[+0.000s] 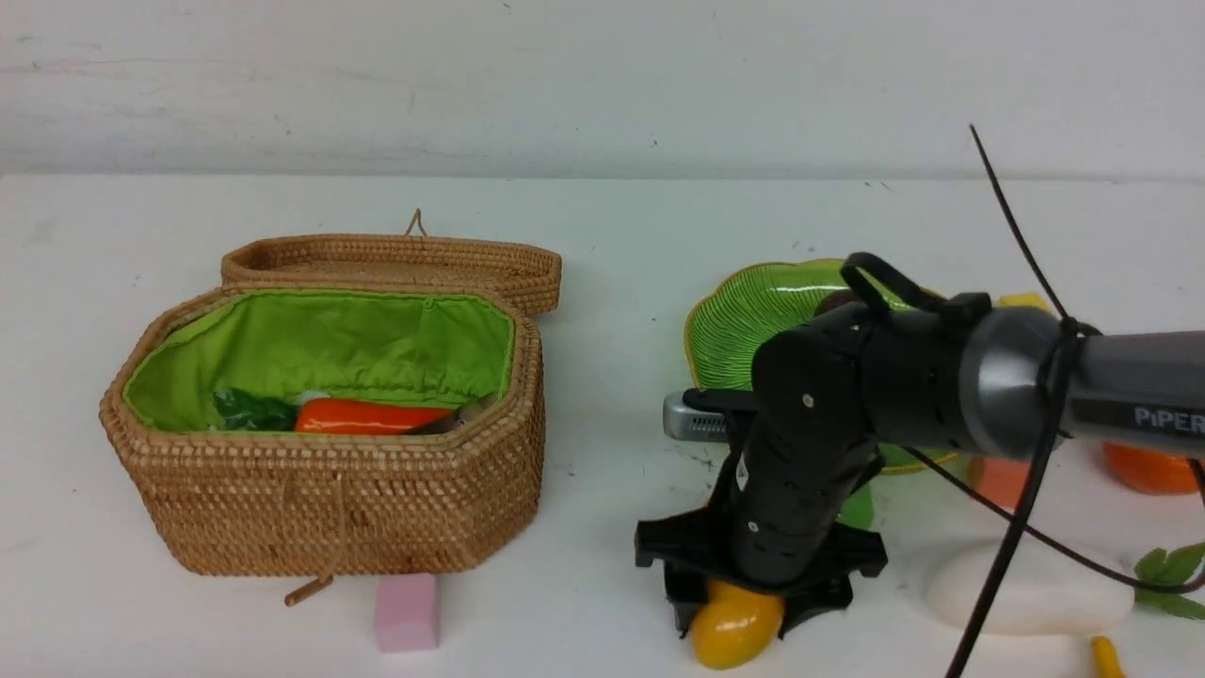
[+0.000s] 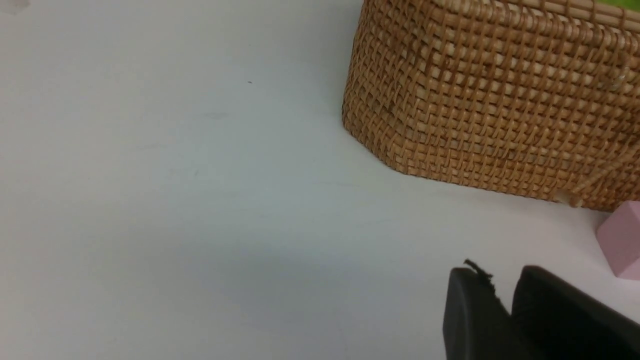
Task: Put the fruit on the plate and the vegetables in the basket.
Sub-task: Use the right arm to grab a mango and put it into the right plate, then grab a tomato with your right arm and place it on the plate on the right.
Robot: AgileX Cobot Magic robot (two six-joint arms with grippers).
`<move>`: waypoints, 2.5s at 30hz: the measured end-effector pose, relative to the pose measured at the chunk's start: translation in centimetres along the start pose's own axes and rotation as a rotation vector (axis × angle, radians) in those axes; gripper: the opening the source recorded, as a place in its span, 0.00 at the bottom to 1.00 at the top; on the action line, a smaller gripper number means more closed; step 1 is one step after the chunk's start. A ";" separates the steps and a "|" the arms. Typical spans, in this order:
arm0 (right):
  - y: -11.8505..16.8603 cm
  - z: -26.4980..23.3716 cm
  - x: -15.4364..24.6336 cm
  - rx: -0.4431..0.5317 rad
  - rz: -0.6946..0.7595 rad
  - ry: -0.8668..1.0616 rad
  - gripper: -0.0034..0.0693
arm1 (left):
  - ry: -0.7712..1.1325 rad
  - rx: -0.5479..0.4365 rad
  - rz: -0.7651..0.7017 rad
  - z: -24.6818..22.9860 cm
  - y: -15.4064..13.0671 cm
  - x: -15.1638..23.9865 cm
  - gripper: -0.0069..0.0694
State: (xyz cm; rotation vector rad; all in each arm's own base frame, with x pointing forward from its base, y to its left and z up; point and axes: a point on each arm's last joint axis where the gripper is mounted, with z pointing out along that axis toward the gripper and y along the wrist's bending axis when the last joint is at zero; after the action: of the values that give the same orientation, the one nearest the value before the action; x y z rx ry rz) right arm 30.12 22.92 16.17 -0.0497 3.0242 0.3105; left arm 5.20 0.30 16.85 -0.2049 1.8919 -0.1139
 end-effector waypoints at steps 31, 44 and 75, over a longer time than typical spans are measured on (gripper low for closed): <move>-7.8 -8.0 -11.8 -0.038 -0.259 -0.339 0.83 | 0.000 0.000 0.000 0.0 0.0 0.0 0.28; -7.4 -3.9 -14.5 -0.086 -0.205 -0.355 0.83 | 0.000 0.000 0.000 0.0 0.0 0.0 0.30; -24.7 -19.9 -9.1 0.125 0.424 -0.368 0.88 | 0.000 0.000 0.000 0.0 0.0 0.0 0.33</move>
State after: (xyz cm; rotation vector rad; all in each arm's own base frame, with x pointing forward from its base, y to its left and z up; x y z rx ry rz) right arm 38.33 -5.11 31.51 0.5947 2.6519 0.1392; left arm 5.20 0.30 16.86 -0.2049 1.8916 -0.1139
